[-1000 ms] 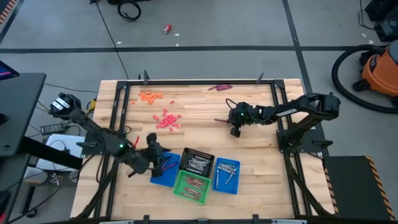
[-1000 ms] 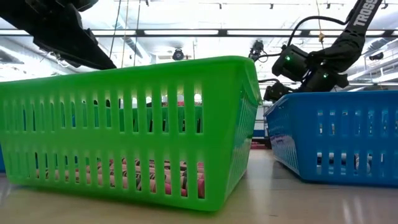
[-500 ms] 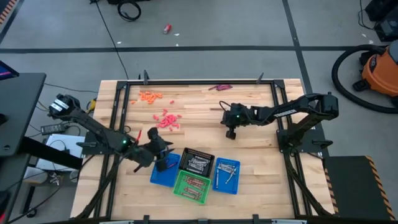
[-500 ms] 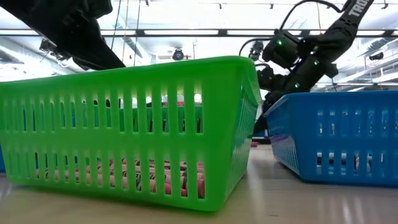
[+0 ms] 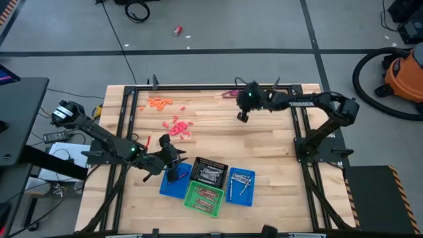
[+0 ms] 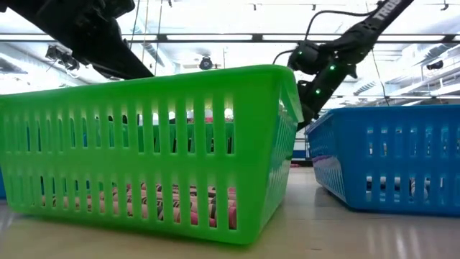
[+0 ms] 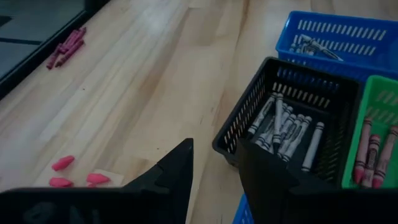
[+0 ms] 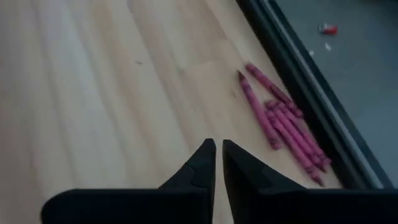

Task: Sort crayons
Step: Put the dark red crayon into the left blue bin

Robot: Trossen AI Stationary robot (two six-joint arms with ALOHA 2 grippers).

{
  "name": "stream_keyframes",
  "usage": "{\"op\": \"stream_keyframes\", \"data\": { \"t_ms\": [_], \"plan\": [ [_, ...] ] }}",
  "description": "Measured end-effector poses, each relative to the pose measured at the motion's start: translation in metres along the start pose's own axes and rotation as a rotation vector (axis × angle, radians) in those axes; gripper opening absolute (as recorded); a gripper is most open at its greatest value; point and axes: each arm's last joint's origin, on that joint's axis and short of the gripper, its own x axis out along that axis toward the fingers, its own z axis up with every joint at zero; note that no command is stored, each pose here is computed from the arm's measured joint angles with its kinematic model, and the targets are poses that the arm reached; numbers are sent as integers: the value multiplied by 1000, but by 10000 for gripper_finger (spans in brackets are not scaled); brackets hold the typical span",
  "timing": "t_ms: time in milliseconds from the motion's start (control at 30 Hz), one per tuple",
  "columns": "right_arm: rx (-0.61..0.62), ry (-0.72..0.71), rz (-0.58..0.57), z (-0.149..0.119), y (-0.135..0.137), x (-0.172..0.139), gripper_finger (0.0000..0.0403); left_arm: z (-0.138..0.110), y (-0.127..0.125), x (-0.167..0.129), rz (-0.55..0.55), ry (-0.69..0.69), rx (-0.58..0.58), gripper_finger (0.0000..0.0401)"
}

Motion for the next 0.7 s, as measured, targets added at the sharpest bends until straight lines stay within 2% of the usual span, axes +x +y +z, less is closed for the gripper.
{"op": "stream_keyframes", "data": {
  "t_ms": [233, 433, 700],
  "plan": [
    [-21, 153, 54, 8, -38, 29, 80, 0, 0, 0, -2, 3, 26, 134],
    [-55, 258, 53, 9, -66, 54, 123, 0, 0, 0, -1, 3, 25, 134],
    [-165, 323, 67, 2, -91, 69, 126, -1, 0, 0, 0, 6, 28, 134]
  ]
}}
